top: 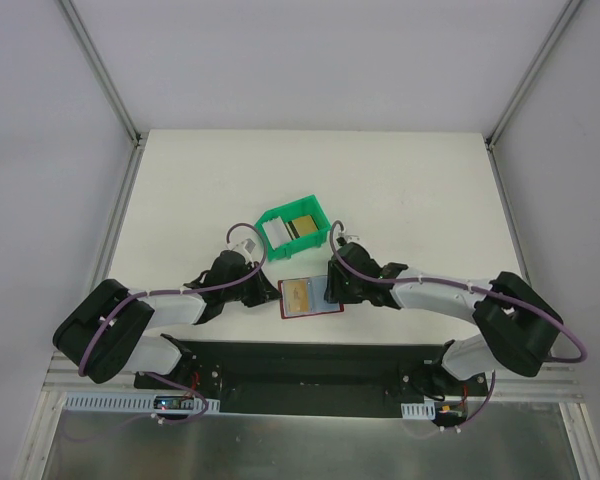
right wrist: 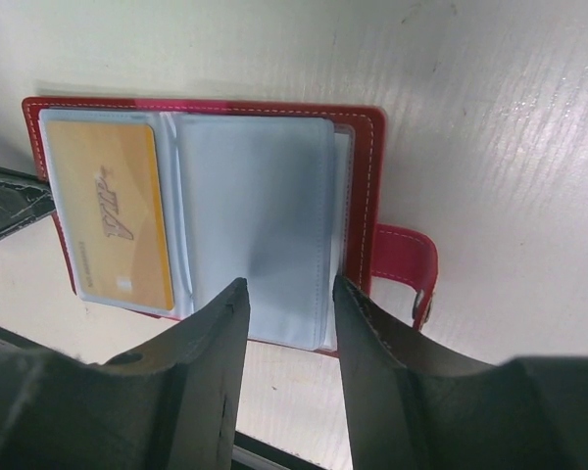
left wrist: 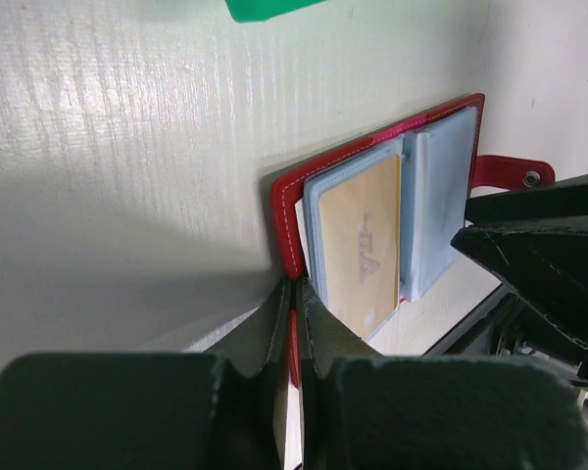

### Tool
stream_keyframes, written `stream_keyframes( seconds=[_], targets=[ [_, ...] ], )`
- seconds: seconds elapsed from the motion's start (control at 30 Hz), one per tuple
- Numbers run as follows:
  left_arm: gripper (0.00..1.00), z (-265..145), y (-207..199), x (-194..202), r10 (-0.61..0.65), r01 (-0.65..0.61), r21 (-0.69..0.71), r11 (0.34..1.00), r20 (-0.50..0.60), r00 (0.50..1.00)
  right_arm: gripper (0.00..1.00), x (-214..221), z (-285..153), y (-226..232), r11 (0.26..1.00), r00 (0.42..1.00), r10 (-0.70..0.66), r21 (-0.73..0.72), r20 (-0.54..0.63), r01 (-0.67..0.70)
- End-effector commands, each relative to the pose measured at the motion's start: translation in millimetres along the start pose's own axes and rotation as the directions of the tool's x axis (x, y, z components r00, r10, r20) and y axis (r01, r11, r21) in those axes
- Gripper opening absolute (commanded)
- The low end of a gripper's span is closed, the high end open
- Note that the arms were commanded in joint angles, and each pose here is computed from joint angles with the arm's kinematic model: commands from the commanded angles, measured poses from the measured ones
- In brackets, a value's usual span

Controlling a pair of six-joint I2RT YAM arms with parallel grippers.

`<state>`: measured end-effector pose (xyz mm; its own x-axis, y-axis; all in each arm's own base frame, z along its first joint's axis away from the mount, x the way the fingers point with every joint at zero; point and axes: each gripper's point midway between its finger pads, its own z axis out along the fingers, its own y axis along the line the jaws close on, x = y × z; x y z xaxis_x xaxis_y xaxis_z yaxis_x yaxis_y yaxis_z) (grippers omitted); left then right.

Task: Put the credit cards into the card holder
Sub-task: Turn over the card slot in the card holder.

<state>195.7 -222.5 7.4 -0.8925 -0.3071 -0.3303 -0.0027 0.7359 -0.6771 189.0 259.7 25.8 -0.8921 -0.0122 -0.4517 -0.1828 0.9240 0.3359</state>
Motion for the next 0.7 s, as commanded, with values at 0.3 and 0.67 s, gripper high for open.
stream_keyframes(
  seconds=[0.3, 0.67],
  targets=[
    [0.0, -7, 55, 34, -0.034, 0.013, -0.199, 0.98, -0.1, 0.994, 0.4, -22, -22, 23, 0.997, 0.998, -0.02, -0.066, 0.067, 0.025],
    [0.0, -7, 54, 34, -0.033, 0.012, -0.197, 0.98, -0.103, 0.994, 0.39, -1, 4, 15, 0.999, 0.999, 0.026, -0.019, -0.039, -0.027]
  ],
)
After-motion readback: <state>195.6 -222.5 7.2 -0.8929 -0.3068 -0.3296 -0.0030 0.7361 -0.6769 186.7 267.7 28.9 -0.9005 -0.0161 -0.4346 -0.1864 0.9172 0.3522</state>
